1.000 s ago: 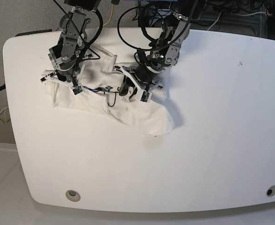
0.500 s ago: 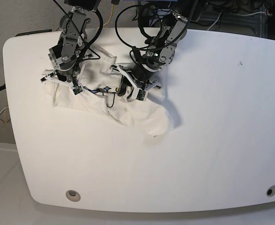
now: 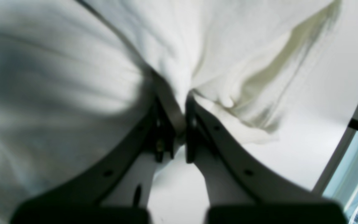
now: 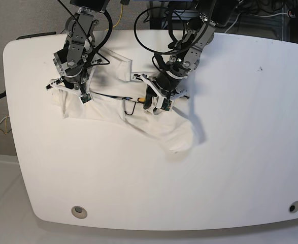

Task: Fold the T-shirt properly
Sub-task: 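Hold the folded end with the left gripper and press it flat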

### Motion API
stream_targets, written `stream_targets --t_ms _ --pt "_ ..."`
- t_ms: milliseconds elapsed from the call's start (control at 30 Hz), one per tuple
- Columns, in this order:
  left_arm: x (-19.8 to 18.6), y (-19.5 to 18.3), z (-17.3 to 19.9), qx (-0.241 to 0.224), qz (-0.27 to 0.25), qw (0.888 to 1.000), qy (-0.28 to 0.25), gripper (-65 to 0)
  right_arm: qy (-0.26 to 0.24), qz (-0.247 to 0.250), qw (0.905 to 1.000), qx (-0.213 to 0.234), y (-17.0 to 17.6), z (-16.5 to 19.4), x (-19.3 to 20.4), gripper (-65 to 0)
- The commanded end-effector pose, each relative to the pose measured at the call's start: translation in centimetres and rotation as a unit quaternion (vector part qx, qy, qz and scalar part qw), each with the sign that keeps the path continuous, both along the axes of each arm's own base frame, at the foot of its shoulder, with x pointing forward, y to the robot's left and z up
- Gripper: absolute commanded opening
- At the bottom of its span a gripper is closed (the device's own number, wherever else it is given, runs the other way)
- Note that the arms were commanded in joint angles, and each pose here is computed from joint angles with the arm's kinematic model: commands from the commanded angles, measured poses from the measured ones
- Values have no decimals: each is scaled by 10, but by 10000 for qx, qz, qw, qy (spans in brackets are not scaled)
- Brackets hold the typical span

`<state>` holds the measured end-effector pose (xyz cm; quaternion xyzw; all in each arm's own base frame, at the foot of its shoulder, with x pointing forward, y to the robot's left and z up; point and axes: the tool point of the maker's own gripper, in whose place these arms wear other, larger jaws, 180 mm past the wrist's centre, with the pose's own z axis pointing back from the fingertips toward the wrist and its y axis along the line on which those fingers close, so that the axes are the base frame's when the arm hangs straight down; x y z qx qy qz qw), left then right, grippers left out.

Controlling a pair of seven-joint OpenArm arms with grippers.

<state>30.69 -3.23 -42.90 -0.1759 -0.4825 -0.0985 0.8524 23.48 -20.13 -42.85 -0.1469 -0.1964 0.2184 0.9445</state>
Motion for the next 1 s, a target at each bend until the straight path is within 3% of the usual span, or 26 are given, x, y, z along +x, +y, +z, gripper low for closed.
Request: stream_targets --t_ms 0,67,267,333,967 --pt "-10 30 -27 565 236 9969 492 -575 165 34 9999 -7 1 -3 -6 -650" --pt "-9 30 -26 558 243 9970 478 -498 165 34 9999 -7 1 -3 -6 -650" --pt "-1 26 -7 440 257 9985 223 -161 165 34 9999 -7 1 -3 -6 -650" --pt "-1 24 0 386 256 9988 152 -102 165 34 9999 -7 1 -3 -6 -650" --pt "12 16 58 58 214 9985 -498 -101 170 34 9998 -21 0 -3 -6 -650"
